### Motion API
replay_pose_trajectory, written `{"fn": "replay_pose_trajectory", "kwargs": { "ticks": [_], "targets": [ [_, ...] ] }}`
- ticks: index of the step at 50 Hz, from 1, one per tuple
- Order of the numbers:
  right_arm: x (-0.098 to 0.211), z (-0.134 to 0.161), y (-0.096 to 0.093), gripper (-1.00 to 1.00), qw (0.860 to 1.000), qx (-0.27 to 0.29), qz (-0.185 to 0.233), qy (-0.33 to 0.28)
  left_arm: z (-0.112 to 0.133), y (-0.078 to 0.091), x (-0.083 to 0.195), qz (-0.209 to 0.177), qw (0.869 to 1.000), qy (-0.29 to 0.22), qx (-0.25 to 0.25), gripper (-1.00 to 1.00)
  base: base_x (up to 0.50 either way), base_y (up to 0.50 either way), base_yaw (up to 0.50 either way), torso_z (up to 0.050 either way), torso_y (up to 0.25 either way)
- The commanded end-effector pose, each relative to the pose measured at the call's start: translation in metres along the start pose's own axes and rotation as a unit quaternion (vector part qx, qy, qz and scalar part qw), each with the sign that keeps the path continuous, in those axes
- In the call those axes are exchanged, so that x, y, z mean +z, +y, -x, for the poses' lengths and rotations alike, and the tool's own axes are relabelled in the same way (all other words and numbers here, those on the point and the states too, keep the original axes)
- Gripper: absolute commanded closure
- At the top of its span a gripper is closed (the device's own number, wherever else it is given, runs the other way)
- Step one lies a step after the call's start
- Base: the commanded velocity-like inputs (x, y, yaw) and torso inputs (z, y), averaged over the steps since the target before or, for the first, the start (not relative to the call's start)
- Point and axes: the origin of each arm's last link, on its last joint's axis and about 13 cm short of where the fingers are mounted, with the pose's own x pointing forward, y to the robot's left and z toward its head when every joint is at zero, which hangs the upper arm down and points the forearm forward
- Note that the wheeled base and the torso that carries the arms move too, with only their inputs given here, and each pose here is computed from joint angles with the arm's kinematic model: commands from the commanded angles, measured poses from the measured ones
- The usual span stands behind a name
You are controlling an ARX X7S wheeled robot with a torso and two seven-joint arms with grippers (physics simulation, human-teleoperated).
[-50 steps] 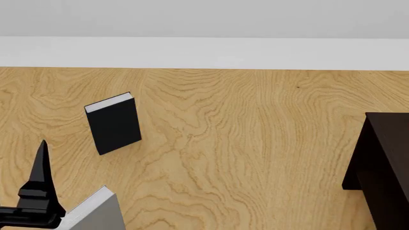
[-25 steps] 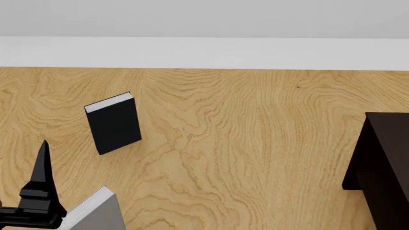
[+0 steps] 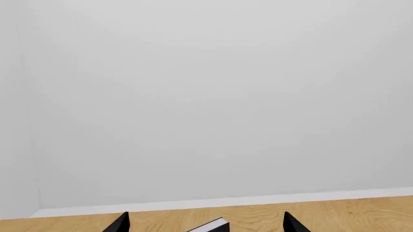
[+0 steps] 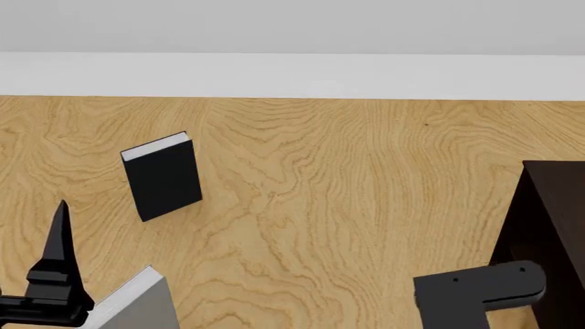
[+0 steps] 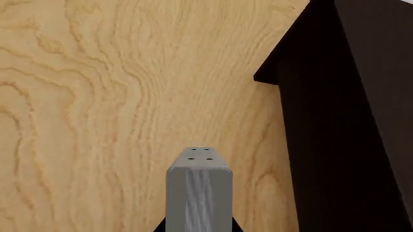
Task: Pick up the book on the right and place it on the cabinet shelf.
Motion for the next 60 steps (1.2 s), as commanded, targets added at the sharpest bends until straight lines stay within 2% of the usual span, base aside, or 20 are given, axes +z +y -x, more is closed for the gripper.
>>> {"fn": "replay_pose_trajectory", "kwargs": {
  "ticks": [1,8,14,20,24,26,29,32,33,34,37,43,44,45,50,53,56,57,59,60],
  "targets": [
    [0.02,-0.009,0.005,1.0,0.997,-0.05,0.03,-0.049,0.0,0.0,0.0,0.001,1.0,0.0,0.0,-1.0,0.0,0.0,0.0,0.0,0.0],
    [0.034,-0.015,0.014,1.0,0.996,-0.053,0.039,-0.068,0.0,0.0,0.0,0.002,1.0,0.0,0.001,-1.0,0.0,0.0,0.0,0.0,0.001],
    [0.041,-0.024,0.024,1.0,0.988,-0.094,0.084,-0.091,0.0,0.001,0.0,0.003,1.0,0.001,0.002,-1.0,0.0,0.0,0.0,0.0,0.002],
    [0.048,-0.036,0.038,1.0,0.985,-0.104,0.099,-0.093,-0.001,0.001,-0.001,0.004,1.0,0.001,0.002,-1.0,0.0,0.0,0.0,0.0,0.0],
    [0.051,-0.042,0.047,1.0,0.972,-0.162,0.145,-0.088,-0.001,0.002,-0.001,0.004,1.0,0.001,0.004,-1.0,0.0,0.0,0.0,0.0,0.003],
    [0.053,-0.044,0.051,1.0,0.975,-0.154,0.133,-0.092,-0.001,0.002,-0.001,0.004,1.0,0.002,0.003,-1.0,0.0,0.0,0.0,0.0,0.0],
    [0.057,-0.045,0.058,1.0,0.962,-0.197,0.16,-0.104,-0.001,0.003,-0.001,0.006,1.0,0.001,0.004,-1.0,0.0,0.0,0.0,0.0,0.003],
    [0.059,-0.044,0.062,1.0,0.96,-0.204,0.152,-0.113,-0.001,0.003,-0.001,0.007,1.0,0.001,0.005,-1.0,0.0,0.0,0.0,0.0,0.0],
    [0.06,-0.045,0.064,1.0,0.953,-0.228,0.158,-0.119,-0.001,0.003,-0.001,0.007,1.0,0.001,0.005,-1.0,0.0,0.0,0.0,0.0,0.0],
    [0.06,-0.043,0.066,1.0,0.958,-0.215,0.148,-0.12,-0.001,0.003,-0.001,0.007,1.0,0.001,0.005,-1.0,0.0,0.0,0.0,0.0,0.0],
    [0.059,-0.045,0.071,1.0,0.956,-0.22,0.149,-0.125,0.0,0.003,0.0,0.008,1.0,0.0,0.005,-1.0,0.0,0.0,0.0,0.0,0.003],
    [0.056,-0.053,0.078,1.0,0.933,-0.283,0.18,-0.129,-0.001,0.003,-0.001,0.008,1.0,0.001,0.005,-1.0,0.0,0.0,0.0,0.0,0.0],
    [0.055,-0.052,0.08,1.0,0.937,-0.274,0.174,-0.13,-0.001,0.003,-0.001,0.008,1.0,0.001,0.005,-1.0,0.0,0.0,0.0,0.0,0.0],
    [0.054,-0.057,0.081,1.0,0.929,-0.292,0.189,-0.126,-0.001,0.004,-0.001,0.008,1.0,0.001,0.005,-1.0,0.0,0.0,0.0,0.0,0.011],
    [0.053,-0.061,0.089,1.0,0.923,-0.303,0.205,-0.121,-0.001,0.003,-0.001,0.008,1.0,0.001,0.005,-1.0,0.0,0.0,0.0,0.0,0.0],
    [0.053,-0.069,0.091,1.0,0.911,-0.328,0.224,-0.114,-0.002,0.004,-0.002,0.009,1.0,0.002,0.005,-1.0,0.0,0.0,0.0,0.0,0.003],
    [0.053,-0.068,0.093,1.0,0.913,-0.324,0.22,-0.113,-0.002,0.004,-0.002,0.009,1.0,0.002,0.006,-1.0,0.0,0.0,0.0,0.0,0.0],
    [0.052,-0.073,0.094,1.0,0.904,-0.343,0.229,-0.11,-0.002,0.004,-0.002,0.01,1.0,0.002,0.006,-1.0,0.0,0.0,0.0,0.0,0.0],
    [0.051,-0.073,0.096,1.0,0.903,-0.344,0.23,-0.112,-0.002,0.004,-0.002,0.011,1.0,0.002,0.007,-1.0,0.0,0.0,0.0,0.0,0.0],
    [0.051,-0.077,0.096,1.0,0.893,-0.362,0.243,-0.113,-0.002,0.004,-0.002,0.011,1.0,0.002,0.006,-1.0,0.0,0.0,0.0,0.0,0.01]
  ]
}}
